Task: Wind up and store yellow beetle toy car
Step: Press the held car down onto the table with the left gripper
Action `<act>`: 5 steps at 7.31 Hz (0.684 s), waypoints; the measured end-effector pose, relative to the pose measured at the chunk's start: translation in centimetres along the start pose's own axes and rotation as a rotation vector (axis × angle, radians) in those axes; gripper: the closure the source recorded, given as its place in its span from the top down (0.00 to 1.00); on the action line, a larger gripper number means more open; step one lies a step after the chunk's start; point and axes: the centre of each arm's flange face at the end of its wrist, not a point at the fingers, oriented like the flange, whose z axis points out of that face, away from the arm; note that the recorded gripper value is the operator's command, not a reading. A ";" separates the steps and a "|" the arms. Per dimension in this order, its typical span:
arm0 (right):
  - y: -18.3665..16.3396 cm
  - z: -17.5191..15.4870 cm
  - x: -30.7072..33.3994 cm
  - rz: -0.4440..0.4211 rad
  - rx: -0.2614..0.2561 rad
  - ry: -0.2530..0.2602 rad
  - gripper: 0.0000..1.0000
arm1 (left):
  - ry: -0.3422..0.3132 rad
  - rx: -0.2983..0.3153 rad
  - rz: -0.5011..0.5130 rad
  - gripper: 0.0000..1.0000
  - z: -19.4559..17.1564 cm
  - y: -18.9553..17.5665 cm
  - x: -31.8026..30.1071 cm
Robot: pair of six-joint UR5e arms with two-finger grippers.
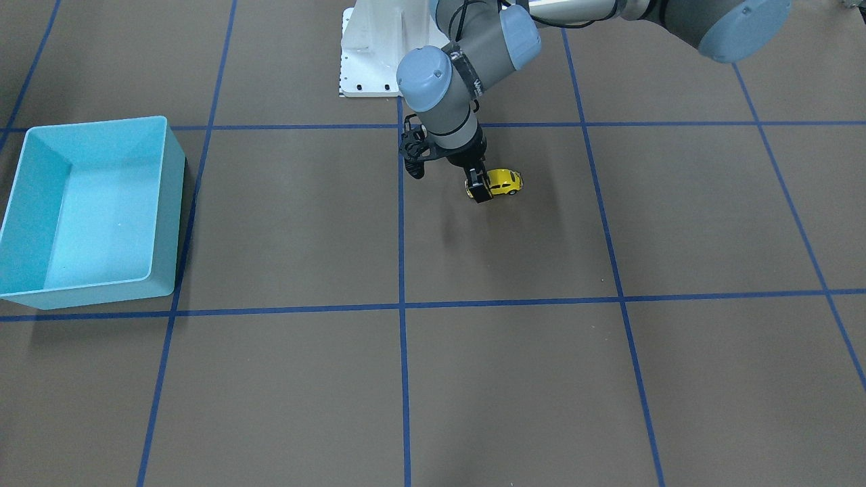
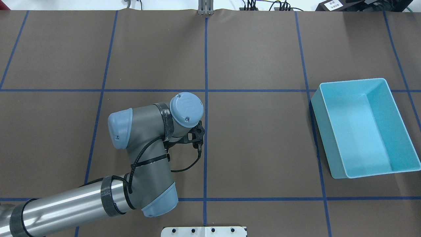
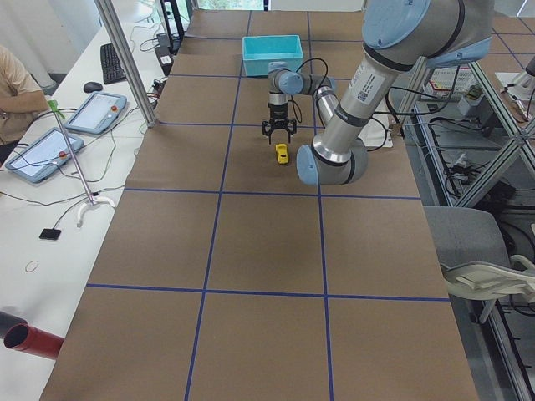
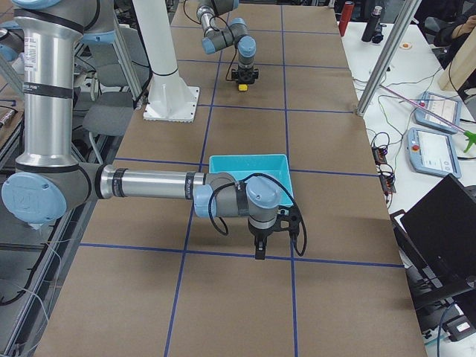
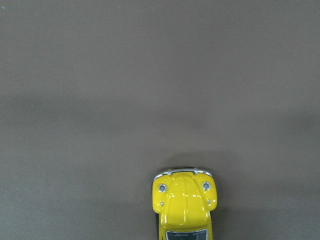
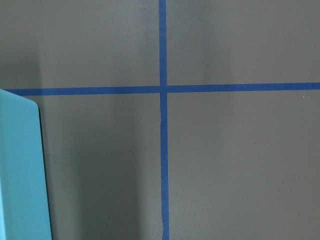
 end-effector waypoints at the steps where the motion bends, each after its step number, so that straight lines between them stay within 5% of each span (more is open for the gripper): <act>1: 0.0 0.0 0.0 0.001 -0.001 0.000 1.00 | 0.003 -0.001 0.004 0.71 0.2 -0.1 0.2; 5: 0.0 0.1 0.1 0.002 -0.002 0.000 1.00 | 0.001 0.016 0.012 0.80 0.4 -0.4 0.5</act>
